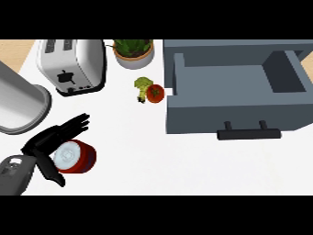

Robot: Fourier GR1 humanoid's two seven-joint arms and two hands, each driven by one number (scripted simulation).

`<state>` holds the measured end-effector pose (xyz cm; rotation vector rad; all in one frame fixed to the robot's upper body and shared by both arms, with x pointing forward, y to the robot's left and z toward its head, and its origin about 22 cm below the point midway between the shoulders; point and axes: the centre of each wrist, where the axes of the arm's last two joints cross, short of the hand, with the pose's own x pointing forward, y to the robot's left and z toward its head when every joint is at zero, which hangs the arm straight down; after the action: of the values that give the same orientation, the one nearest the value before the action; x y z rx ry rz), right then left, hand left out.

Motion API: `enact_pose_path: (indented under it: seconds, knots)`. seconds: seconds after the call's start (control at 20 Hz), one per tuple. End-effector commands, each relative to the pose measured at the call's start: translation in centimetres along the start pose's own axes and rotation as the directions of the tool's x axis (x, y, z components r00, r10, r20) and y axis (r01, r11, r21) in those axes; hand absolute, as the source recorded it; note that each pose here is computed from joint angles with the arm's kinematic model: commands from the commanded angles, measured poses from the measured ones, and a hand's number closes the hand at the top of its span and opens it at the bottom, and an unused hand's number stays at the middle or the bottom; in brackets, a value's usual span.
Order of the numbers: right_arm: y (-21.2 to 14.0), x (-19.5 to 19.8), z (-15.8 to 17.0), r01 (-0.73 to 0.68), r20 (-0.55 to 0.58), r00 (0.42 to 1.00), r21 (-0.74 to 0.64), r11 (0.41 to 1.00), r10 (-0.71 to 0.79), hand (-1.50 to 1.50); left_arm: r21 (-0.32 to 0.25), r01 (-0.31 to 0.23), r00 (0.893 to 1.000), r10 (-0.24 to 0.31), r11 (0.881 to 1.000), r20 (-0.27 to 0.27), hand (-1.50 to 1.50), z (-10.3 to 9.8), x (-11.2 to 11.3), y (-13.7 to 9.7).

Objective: Pick up the can, place it into the drawer and close the drawer

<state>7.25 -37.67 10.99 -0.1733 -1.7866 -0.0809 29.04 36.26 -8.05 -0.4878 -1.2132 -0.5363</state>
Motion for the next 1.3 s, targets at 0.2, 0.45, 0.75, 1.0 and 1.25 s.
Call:
enact_pose_path:
  seconds: [0.2,0.45,0.75,1.0,1.25]
  knots:
    - [0.4,0.2,-0.2,0.016,-0.026,1.0,-0.007,1.0,-0.016,-1.5,-0.162,-0.177,0.978,0.191,0.971,0.078,1.5,-1.7,-1.8,-1.9]
    - [-0.5,-0.1,0.2,0.013,-0.008,1.0,-0.007,1.0,-0.013,-1.5,-0.27,-0.221,0.972,0.235,0.937,0.02,1.5,-3.2,-1.3,-2.7]
    - [-0.2,0.4,0.4,0.023,0.005,1.0,-0.009,1.0,-0.023,-1.5,-0.379,-0.212,0.962,0.261,0.901,0.082,1.5,-5.3,-0.1,-4.4]
    - [-0.3,0.2,1.6,0.019,-0.014,1.0,-0.045,0.999,-0.019,-1.5,0.316,-0.419,0.883,0.301,0.851,0.359,1.5,-4.7,-1.8,-4.5]
    - [0.7,1.1,2.2,0.007,-0.012,1.0,-0.032,0.999,-0.008,-1.5,0.467,-0.488,0.837,0.244,0.738,0.49,1.5,-9.2,1.6,-7.0]
